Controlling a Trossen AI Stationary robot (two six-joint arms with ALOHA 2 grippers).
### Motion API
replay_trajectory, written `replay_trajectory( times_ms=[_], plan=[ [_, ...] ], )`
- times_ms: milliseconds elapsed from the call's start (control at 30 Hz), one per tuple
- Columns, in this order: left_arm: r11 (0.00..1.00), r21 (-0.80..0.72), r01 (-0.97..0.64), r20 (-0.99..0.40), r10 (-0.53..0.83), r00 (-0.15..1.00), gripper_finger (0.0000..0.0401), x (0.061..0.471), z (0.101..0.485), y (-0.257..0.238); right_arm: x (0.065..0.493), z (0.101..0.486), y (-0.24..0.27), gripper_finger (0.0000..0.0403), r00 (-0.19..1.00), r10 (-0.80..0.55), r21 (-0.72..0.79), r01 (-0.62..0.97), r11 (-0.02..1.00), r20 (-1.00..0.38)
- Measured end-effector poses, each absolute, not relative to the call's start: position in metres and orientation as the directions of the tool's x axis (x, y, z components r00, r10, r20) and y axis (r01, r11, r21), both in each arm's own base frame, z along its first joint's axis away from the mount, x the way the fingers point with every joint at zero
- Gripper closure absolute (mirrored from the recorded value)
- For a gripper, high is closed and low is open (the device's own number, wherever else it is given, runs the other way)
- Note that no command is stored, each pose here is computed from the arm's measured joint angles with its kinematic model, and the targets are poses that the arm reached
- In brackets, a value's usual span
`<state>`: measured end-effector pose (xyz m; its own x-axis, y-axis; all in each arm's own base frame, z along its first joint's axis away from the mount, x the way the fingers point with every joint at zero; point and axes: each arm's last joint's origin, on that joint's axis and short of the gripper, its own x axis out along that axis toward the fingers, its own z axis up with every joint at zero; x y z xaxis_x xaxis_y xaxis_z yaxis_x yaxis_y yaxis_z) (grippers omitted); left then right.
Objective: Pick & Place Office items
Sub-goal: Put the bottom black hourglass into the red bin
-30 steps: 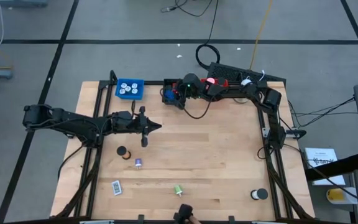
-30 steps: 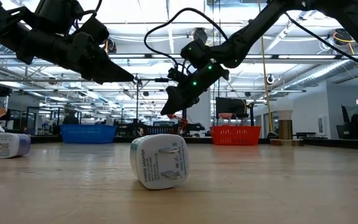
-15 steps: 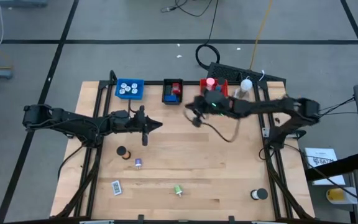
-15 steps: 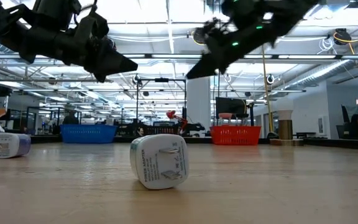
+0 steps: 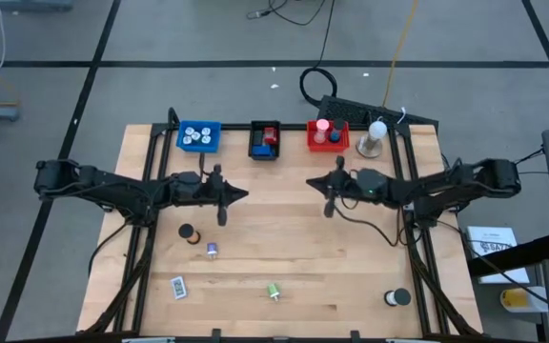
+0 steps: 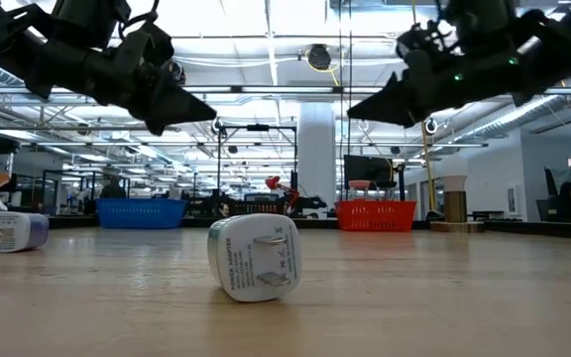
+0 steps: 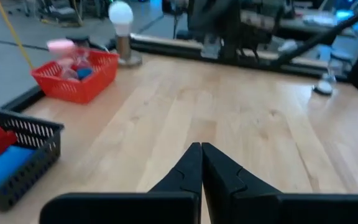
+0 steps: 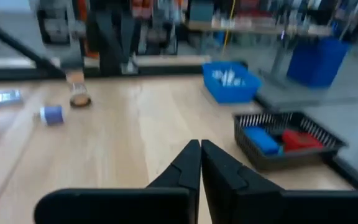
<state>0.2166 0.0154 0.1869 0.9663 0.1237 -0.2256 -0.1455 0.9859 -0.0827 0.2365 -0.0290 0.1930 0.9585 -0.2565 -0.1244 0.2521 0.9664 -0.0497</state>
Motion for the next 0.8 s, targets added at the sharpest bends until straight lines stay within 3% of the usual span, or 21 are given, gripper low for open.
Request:
replay_trajectory(
  times_ms=[167, 267, 367, 567, 800],
  plan=[
    [0.99, -0.029, -0.14, -0.257, 0.128, 0.958, 0.0397, 0.212, 0.188, 0.004, 0.225, 0.19, -0.022, 0.04, 0.973, -0.231, -0.038, 0.23, 0.972, 0.002],
    [0.991, -0.006, -0.135, -0.256, 0.129, 0.958, 0.0398, 0.21, 0.19, -0.003, 0.225, 0.19, -0.015, 0.0402, 0.98, -0.2, -0.031, 0.2, 0.979, -0.015],
    [0.994, -0.005, -0.108, -0.256, 0.103, 0.961, 0.0388, 0.21, 0.19, -0.009, 0.229, 0.194, -0.005, 0.0402, 0.967, -0.185, -0.021, 0.184, 0.983, -0.175],
    [0.997, 0.004, -0.076, -0.273, 0.074, 0.959, 0.0387, 0.209, 0.188, -0.016, 0.228, 0.22, 0.028, 0.0402, 0.791, -0.336, -0.109, 0.328, 0.938, -0.512],
    [0.996, 0.04, -0.074, -0.222, 0.081, 0.972, 0.0389, 0.211, 0.193, -0.016, 0.215, 0.251, 0.071, 0.0403, 0.564, -0.316, 0.008, 0.497, 0.868, -0.763]
  ],
)
